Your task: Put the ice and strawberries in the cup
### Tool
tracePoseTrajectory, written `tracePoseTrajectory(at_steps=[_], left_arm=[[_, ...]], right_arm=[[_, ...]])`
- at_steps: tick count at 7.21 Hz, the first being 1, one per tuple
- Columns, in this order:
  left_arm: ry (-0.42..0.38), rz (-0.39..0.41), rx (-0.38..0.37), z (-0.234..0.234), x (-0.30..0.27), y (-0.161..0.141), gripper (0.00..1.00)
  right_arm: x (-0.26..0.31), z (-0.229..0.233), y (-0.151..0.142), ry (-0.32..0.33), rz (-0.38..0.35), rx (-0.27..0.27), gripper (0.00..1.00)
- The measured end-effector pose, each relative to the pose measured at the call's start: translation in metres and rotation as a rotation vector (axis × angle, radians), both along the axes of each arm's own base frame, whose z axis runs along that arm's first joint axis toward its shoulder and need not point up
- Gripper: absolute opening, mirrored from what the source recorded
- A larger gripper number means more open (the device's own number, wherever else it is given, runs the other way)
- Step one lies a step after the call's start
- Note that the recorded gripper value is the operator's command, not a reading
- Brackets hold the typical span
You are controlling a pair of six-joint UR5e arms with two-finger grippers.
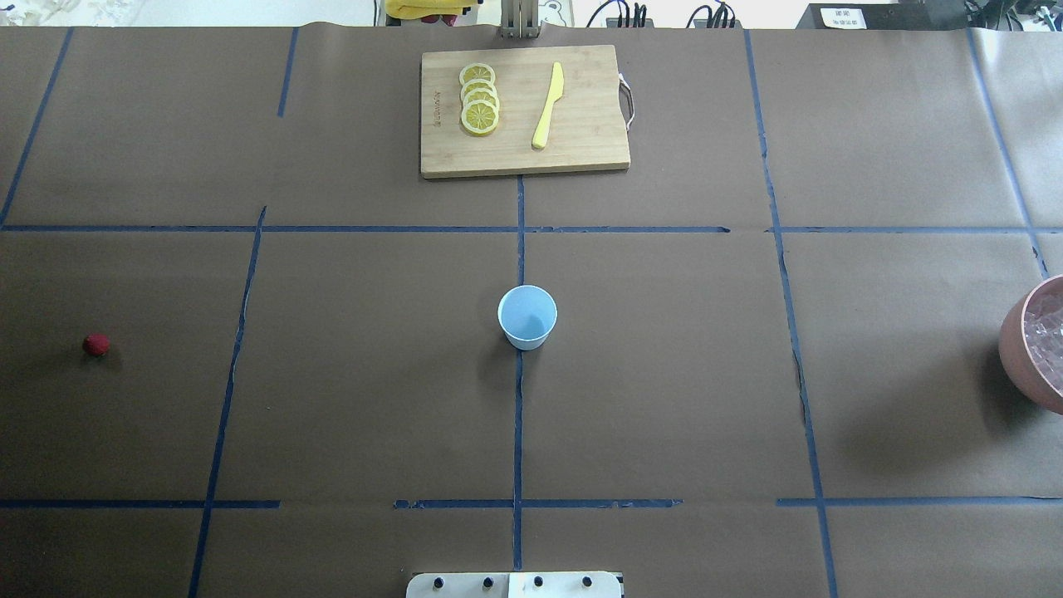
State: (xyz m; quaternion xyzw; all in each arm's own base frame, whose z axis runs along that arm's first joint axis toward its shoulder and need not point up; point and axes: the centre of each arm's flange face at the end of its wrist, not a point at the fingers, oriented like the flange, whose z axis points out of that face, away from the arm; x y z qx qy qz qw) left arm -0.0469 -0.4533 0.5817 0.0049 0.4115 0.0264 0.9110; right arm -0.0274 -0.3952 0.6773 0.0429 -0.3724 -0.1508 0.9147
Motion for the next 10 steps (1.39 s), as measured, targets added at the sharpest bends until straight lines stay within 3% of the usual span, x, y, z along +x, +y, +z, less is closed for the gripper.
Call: tracePoseTrajectory(at_steps=[3,5,10], left_arm=[[0.001,-0.001,0.009,-0.005,0.000,0.000,1.00],[0.001,-0.002,0.012,-0.007,0.000,0.001,1.00],[0.005,-0.002,0.013,-0.008,0.000,0.001,1.00]], right_arm=[[-0.002,0.005,0.007,-0.001,-0.010,-0.015,0.68],[-0.003,0.009,0.011,0.001,-0.014,-0.025,0.61],[-0.011,0.013,0.013,0.006,-0.030,-0.038,0.58]])
